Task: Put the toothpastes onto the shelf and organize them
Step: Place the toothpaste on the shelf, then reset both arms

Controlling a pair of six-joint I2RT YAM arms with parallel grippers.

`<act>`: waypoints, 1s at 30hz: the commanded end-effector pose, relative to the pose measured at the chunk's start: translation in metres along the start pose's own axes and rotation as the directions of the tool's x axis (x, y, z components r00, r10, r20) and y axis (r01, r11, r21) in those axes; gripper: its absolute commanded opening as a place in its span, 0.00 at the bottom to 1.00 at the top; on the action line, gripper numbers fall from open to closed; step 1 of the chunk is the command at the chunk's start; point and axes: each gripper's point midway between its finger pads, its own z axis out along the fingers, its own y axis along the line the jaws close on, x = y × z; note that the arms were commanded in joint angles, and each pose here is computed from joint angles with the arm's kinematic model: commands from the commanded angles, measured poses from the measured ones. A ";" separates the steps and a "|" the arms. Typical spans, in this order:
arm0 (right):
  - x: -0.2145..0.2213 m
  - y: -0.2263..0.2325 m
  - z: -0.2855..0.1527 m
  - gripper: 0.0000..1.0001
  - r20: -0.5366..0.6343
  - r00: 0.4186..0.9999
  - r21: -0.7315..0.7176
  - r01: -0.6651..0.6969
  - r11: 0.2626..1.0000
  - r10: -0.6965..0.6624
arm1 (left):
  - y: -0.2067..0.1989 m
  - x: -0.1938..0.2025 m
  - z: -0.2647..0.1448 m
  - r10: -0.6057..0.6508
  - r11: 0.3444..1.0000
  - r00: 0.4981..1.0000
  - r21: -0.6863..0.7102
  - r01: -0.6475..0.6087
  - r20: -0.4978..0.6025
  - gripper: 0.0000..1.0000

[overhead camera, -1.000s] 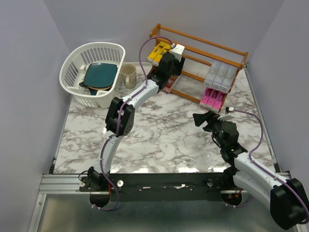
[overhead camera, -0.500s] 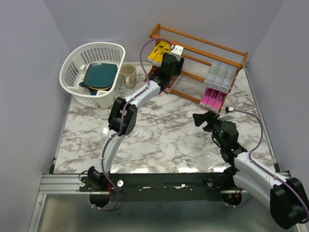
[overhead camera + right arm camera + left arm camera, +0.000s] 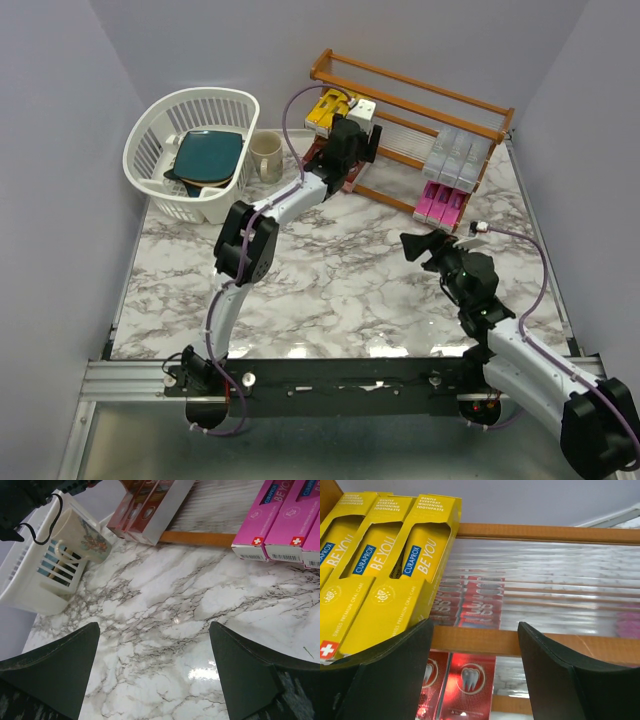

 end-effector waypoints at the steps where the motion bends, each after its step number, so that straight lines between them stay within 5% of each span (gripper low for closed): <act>1: -0.033 0.031 -0.006 0.99 0.060 0.998 -0.090 0.024 0.996 -0.018 | -0.025 -0.122 -0.055 -0.100 0.988 0.973 0.135 0.073 0.207 0.82; 10: -0.080 0.037 -0.046 1.00 0.122 0.989 -0.015 0.082 0.997 -0.079 | 0.019 -0.191 -0.168 -0.182 0.983 0.948 0.054 0.174 0.262 0.94; 18: -0.124 0.027 -0.108 1.00 0.203 0.969 0.108 0.118 0.987 -0.138 | 0.095 -0.128 -0.286 -0.223 0.940 0.965 -0.230 0.251 0.140 0.96; 26: -0.156 0.018 -0.167 1.00 0.294 0.932 0.173 0.167 0.971 -0.213 | 0.140 -0.086 -0.421 -0.383 0.857 0.892 -0.268 0.440 0.240 0.99; 30: -0.169 0.014 -0.188 1.00 0.324 0.905 0.212 0.213 0.954 -0.274 | 0.170 -0.059 -0.472 -0.360 0.825 0.905 -0.375 0.423 0.229 0.99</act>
